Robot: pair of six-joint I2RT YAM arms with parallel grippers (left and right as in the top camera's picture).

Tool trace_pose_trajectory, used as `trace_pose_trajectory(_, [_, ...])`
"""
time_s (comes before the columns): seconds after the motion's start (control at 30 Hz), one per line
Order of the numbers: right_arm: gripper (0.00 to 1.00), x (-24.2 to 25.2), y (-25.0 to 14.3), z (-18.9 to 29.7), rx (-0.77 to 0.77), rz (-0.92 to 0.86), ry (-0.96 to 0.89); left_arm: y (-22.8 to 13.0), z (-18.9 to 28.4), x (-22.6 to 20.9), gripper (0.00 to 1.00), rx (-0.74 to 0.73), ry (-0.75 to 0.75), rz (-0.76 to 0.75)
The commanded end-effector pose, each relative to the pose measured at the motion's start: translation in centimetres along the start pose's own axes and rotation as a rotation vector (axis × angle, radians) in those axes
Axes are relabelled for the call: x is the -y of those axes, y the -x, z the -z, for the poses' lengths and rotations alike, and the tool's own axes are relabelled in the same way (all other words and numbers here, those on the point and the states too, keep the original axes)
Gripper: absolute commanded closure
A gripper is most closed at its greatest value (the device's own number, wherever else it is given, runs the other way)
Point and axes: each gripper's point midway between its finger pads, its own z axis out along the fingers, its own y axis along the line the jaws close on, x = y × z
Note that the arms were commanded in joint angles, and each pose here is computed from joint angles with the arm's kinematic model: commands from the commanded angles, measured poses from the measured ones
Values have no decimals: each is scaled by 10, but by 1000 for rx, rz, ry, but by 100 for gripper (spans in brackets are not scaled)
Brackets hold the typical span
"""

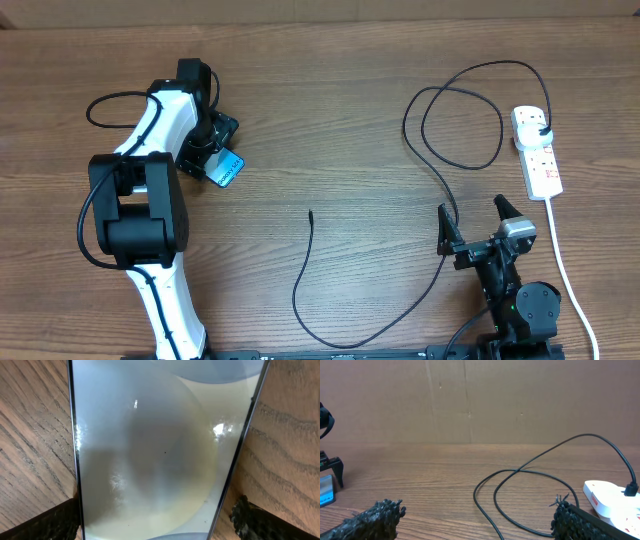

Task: Plug charger to phone and switch on socket
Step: 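Close the left gripper on the phone's long sides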

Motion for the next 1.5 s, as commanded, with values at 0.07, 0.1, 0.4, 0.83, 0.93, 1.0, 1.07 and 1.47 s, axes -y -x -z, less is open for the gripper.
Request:
trace_pose_trajectory(0.07, [0,2,-2,0,2,4,-9,5,-5,-4,0,12,12,0])
trace_pose_trajectory(0.1, [0,2,-2,0,2,4,-9,5,-5,-5,0,11,14,0])
trace_pose_trajectory(0.4, [0,2,-2,0,2,4,-9,0,-10,-12,0,-2,37,-1])
trace_pose_trajectory(0.83, [0,2,-2,0,2,4,-9,-6,-10,-19,0,-28,63,-3])
trace_pose_trajectory(0.93, [0,2,-2,0,2,4,-9,-6,-10,-20,0,-28,63,-2])
trace_pose_trajectory(1.0, [0,2,-2,0,2,4,-9,-5,-10,-19,0,-27,61,-2])
trace_pose_trajectory(1.07, [0,2,-2,0,2,4,-9,-5,-10,-19,0,-26,59,-2])
trace_pose_trajectory(1.47, [0,2,-2,0,2,4,-9,-4,-10,-18,9,-22,58,-1])
